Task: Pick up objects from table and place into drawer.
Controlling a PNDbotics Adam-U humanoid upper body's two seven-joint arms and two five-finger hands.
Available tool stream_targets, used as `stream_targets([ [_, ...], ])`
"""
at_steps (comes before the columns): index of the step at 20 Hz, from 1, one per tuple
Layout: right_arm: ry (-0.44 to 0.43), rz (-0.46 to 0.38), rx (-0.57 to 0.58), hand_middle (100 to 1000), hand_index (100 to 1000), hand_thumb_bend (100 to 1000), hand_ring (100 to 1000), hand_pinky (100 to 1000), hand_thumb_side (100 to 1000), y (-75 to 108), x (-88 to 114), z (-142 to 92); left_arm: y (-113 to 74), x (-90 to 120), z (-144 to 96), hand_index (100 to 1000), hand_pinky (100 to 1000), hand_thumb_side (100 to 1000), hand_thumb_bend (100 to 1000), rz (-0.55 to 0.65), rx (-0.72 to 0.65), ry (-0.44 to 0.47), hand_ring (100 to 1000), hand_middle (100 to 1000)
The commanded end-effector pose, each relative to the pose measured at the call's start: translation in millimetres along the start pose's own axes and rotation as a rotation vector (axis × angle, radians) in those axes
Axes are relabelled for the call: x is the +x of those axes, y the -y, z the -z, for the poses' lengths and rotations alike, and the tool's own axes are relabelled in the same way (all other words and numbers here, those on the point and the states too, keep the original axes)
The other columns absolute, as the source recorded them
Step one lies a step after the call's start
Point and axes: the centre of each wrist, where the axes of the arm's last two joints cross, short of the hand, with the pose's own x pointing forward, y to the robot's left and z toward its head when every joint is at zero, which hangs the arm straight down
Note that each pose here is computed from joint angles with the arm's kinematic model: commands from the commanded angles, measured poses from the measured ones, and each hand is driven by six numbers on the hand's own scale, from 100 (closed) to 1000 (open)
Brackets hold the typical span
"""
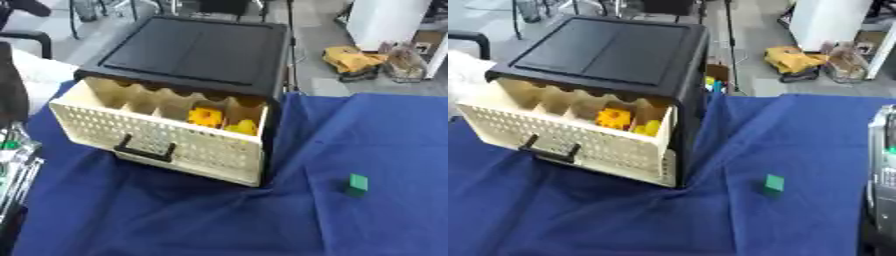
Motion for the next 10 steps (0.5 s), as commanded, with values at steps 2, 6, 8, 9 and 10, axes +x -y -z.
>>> stream_targets([
  [2, -0.003, -0.146, 0.157, 710, 861, 291, 849, 796, 1000, 16.0, -9.7, 14.7, -6.1, 2.2, 3.2, 857, 543, 901, 538, 0.005, -0.014, 0.031, 713, 705],
  [6, -0.042, -0.26, 0.436, 740, 885, 471, 870, 815, 1000, 22.2, -25.5, 20.7, -9.2, 2.3, 0.4, 853, 545, 900, 538, 0.017, -0.006, 0.026, 712, 703],
  [8, -0.055, -0.303, 0.56, 749, 891, 523, 874, 823, 1000, 23.1, -34.2, 23.9, -9.8, 2.2, -1.2, 851, 545, 897, 539, 0.021, -0.002, 0.02, 712, 702],
  [9, -0.056, -0.325, 0.619, 751, 892, 540, 874, 825, 1000, 23.1, -39.3, 25.6, -10.2, 2.2, -2.0, 850, 547, 897, 539, 0.024, 0.001, 0.018, 713, 703],
  [10, -0.056, -0.341, 0.667, 752, 892, 555, 875, 827, 1000, 22.9, -44.0, 27.1, -10.5, 2.2, -2.7, 849, 548, 896, 540, 0.025, 0.003, 0.016, 713, 701],
])
